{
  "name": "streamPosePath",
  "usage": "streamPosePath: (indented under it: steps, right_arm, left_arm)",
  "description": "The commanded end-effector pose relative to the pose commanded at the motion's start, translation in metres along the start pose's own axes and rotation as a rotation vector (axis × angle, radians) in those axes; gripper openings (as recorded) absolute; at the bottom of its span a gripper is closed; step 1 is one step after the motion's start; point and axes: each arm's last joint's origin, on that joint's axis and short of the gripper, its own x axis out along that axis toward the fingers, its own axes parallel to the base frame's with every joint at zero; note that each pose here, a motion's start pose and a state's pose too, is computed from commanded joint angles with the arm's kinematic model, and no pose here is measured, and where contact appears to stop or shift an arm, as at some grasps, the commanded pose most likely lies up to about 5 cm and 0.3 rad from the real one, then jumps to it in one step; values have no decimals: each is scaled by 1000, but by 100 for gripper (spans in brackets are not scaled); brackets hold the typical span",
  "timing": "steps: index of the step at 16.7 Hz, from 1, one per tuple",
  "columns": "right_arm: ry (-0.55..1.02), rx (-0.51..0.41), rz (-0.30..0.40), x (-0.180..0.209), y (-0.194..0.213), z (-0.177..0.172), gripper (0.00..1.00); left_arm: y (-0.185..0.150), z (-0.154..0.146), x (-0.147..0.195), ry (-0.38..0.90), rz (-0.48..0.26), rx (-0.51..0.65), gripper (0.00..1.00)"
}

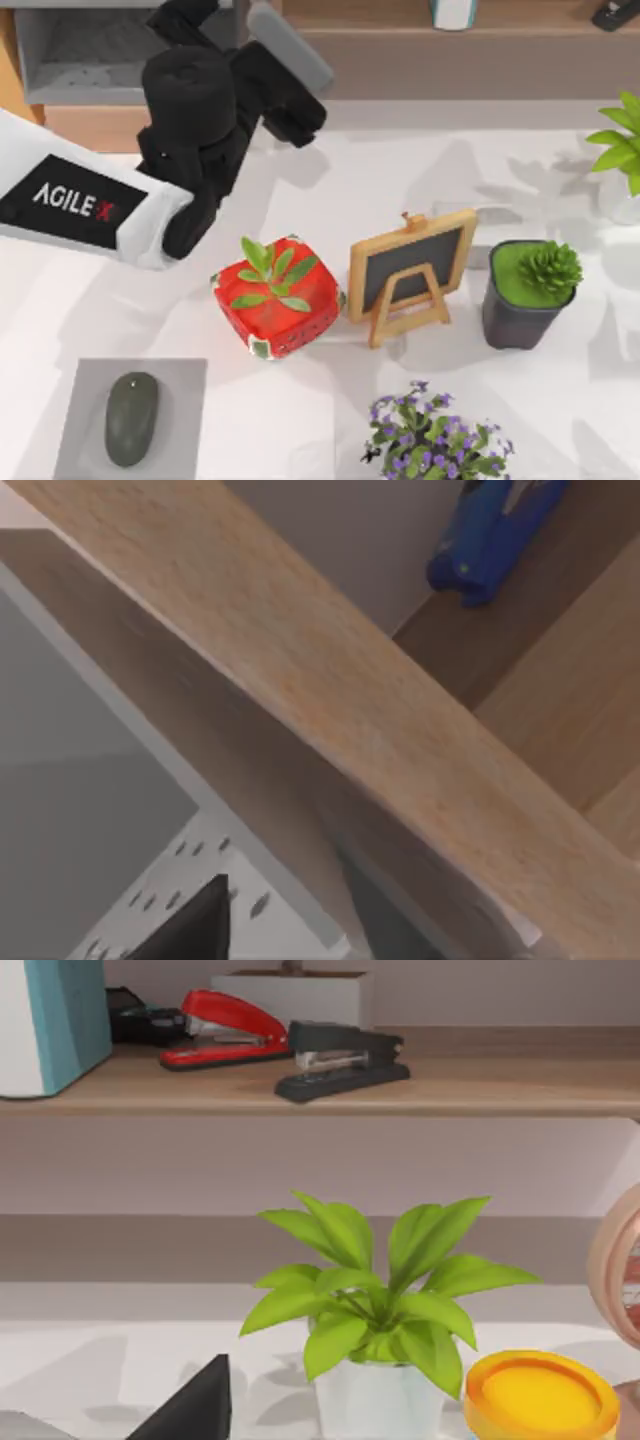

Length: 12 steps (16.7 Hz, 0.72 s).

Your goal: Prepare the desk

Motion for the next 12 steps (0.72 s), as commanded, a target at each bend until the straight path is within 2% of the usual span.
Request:
streamPosePath:
  steps: [3, 5, 9, 12]
  right_arm:
    - [0, 0, 0, 0, 0, 0, 100]
    - [0, 0, 0, 0, 0, 0, 100]
    - [0, 0, 0, 0, 0, 0, 100]
    - [0, 0, 0, 0, 0, 0, 100]
  left_arm:
    - [-47, 56, 5, -3, -40, -185, 100]
    - [-70, 89, 12, 6, -35, -308, 100]
    - [-97, 143, 34, 27, 32, -547, 100]
    - [-104, 169, 51, 38, 105, -696, 100]
